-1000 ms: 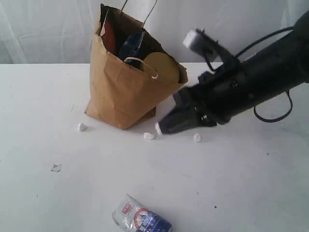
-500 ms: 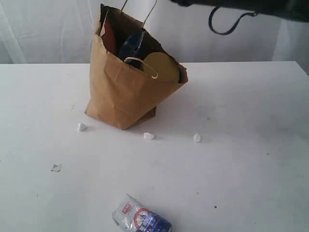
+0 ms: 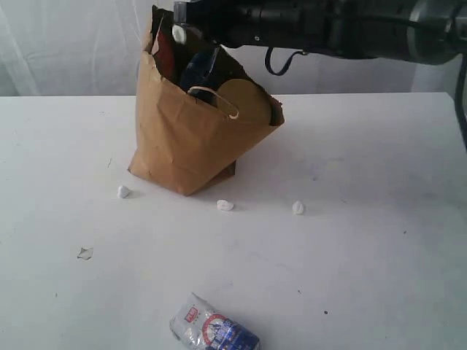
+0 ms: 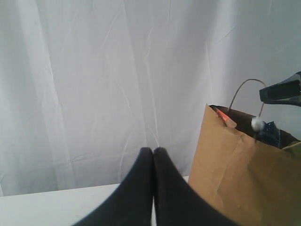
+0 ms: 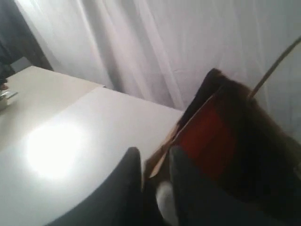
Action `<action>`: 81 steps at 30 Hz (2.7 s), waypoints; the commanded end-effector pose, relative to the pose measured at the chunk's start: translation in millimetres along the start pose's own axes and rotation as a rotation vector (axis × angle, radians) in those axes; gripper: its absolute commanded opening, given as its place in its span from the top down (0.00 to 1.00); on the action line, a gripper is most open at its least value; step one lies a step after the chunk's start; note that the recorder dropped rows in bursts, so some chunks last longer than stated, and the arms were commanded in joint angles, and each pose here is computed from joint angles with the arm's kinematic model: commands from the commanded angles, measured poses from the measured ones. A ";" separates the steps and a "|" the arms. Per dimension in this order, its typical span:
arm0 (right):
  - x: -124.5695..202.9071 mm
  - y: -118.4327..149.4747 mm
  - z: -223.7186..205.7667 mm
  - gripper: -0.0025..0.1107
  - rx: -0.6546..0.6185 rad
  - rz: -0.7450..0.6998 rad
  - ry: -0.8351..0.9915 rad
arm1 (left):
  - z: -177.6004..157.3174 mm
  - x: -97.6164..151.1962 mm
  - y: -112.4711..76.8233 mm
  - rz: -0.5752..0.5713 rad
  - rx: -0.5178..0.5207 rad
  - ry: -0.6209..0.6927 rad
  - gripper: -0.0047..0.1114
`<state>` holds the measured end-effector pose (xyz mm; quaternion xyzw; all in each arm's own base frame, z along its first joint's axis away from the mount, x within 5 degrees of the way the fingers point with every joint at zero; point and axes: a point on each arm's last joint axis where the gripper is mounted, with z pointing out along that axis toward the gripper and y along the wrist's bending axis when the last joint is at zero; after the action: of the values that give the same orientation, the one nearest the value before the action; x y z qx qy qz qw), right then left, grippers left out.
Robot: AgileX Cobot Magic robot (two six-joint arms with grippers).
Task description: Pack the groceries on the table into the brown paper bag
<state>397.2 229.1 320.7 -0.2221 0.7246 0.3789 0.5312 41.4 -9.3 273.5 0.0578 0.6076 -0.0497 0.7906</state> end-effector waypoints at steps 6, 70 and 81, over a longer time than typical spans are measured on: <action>-2.4 -5.6 9.0 0.48 0.042 -0.029 -0.013 | -0.9 1.7 -1.4 0.015 0.019 0.000 0.96; 84.2 -78.4 -56.8 0.76 0.342 0.067 1.117 | -0.9 1.7 -2.3 0.015 0.029 0.001 0.96; 64.4 -66.6 -85.7 0.76 0.401 -0.038 1.164 | -0.9 1.7 -2.3 0.015 0.029 0.001 0.96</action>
<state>373.6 129.5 265.2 -0.2950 0.9481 0.0531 0.1057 41.3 -10.1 273.4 0.0613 0.6076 -0.0524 0.7901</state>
